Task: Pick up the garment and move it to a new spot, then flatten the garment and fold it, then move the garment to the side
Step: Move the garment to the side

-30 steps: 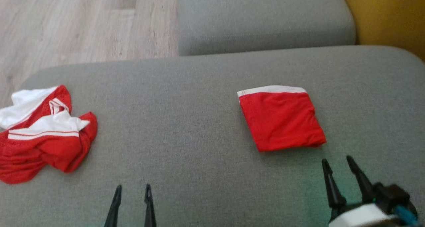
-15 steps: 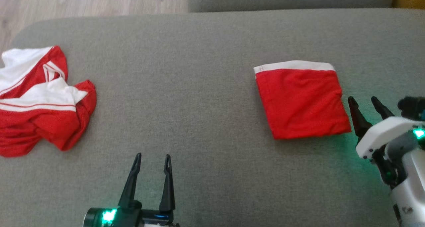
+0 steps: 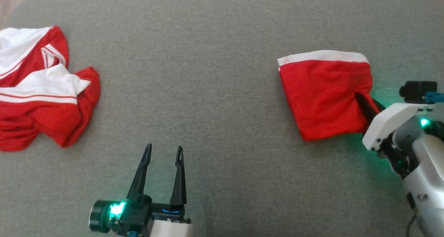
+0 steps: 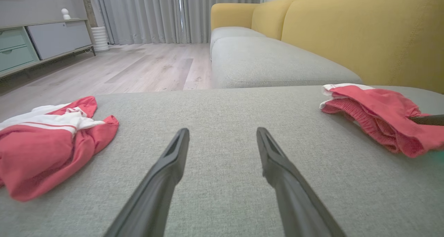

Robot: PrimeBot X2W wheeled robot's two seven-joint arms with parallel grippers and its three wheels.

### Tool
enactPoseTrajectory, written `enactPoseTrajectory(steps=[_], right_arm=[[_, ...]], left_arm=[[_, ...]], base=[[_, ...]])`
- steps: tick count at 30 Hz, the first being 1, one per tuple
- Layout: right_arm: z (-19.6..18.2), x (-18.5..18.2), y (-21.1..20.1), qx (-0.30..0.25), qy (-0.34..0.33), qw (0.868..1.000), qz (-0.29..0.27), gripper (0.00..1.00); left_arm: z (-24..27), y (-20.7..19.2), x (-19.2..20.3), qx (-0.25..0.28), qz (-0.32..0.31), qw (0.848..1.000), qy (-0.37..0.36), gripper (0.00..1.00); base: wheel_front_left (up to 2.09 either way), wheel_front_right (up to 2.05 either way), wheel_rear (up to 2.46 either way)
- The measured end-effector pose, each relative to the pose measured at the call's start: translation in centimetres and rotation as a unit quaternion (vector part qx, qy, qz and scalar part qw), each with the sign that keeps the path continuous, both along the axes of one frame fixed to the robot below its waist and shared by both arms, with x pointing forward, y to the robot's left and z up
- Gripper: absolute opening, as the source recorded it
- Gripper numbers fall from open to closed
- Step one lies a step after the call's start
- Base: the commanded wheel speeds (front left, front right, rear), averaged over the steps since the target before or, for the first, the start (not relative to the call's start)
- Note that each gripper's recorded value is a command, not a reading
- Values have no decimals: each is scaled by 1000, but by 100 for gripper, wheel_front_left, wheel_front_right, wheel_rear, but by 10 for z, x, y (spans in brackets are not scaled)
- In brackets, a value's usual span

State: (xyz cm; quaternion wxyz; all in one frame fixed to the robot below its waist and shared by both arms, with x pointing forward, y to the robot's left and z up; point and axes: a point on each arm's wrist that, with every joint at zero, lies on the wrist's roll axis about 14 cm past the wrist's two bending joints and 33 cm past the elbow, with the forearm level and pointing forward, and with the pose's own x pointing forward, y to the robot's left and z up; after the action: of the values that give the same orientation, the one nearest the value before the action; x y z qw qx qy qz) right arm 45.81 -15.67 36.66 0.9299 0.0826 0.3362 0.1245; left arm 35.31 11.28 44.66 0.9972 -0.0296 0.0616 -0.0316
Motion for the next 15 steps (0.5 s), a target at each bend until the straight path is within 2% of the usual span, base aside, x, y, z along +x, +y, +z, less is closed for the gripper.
enactPoseTrajectory(steps=[7,15], right_arm=[[18,24,-66,-56,-37,997,-37,0],[31,44,-165,-146,-47,983,-99,0]], left_arm=[[1,-16,21,-9,-27,1000,-9,100],[-14,-38,58,-16,-69,997,-8,100]], base=[[0,0,0],[0,0,0]])
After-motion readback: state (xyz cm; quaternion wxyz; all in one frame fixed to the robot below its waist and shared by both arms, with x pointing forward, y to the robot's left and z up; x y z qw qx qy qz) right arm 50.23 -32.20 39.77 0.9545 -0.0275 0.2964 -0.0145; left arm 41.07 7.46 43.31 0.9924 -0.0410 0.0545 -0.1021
